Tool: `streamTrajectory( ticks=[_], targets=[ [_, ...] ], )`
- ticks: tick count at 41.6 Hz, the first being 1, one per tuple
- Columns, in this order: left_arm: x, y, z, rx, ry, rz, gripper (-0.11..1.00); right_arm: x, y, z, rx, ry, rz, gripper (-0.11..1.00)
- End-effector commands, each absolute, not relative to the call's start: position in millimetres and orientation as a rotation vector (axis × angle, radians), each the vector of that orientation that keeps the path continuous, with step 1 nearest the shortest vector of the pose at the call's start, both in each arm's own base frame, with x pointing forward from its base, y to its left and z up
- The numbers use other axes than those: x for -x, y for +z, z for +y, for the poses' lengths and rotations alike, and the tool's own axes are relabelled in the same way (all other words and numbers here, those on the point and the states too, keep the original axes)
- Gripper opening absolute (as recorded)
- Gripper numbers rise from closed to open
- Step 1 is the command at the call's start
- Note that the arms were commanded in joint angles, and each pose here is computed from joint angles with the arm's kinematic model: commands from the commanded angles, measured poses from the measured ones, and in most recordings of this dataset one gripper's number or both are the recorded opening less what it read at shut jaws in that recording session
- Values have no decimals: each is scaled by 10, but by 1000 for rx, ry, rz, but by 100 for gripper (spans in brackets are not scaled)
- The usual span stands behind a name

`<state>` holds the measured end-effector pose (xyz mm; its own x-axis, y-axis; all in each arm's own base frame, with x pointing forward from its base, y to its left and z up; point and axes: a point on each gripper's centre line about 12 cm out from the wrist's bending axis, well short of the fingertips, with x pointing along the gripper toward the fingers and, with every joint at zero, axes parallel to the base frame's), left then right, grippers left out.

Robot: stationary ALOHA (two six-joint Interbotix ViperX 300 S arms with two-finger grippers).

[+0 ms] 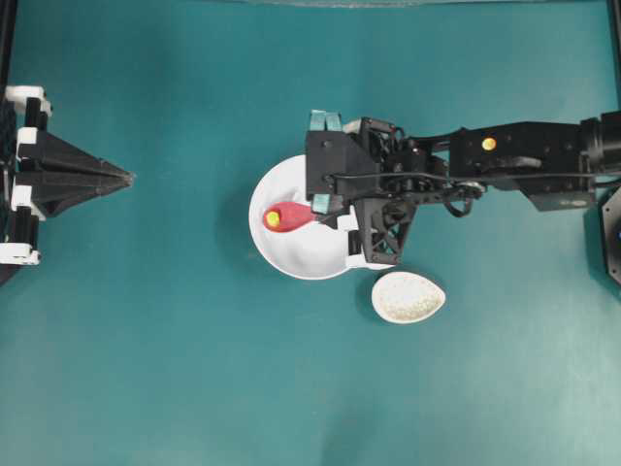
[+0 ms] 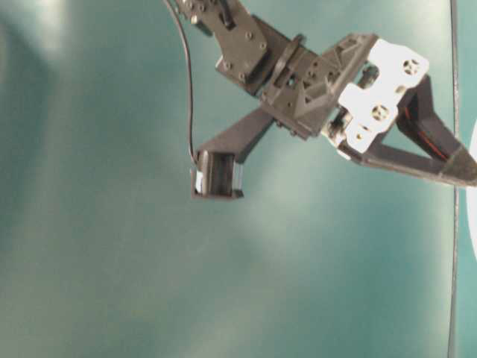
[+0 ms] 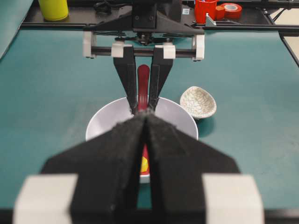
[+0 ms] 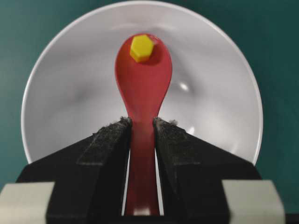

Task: Scoop the yellow hexagonal prism block from the bowl with a spoon using the right arm.
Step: 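Raise the spoon carrying the yellow block above the bowl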

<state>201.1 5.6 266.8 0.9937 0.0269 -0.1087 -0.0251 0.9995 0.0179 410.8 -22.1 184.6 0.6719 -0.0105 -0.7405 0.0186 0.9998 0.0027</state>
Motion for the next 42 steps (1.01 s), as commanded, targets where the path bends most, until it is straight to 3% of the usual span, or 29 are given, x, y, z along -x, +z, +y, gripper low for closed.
streamTrajectory(
  ticks=[1, 13, 28, 42],
  targets=[
    [-2032, 2690, 59, -16, 27, 103, 0, -4090, 2041, -198, -13, -19, 753, 23],
    [-2032, 2692, 59, -13, 27, 101, 0, -3957, 2072, -170, -13, -33, 622, 23],
    [-2030, 2695, 59, -9, 28, 100, 0, -3663, 2327, -166, -10, -70, 304, 23],
    [-2030, 2697, 59, -6, 28, 98, 0, -3503, 2355, -165, -60, -81, 275, 23]
  ],
)
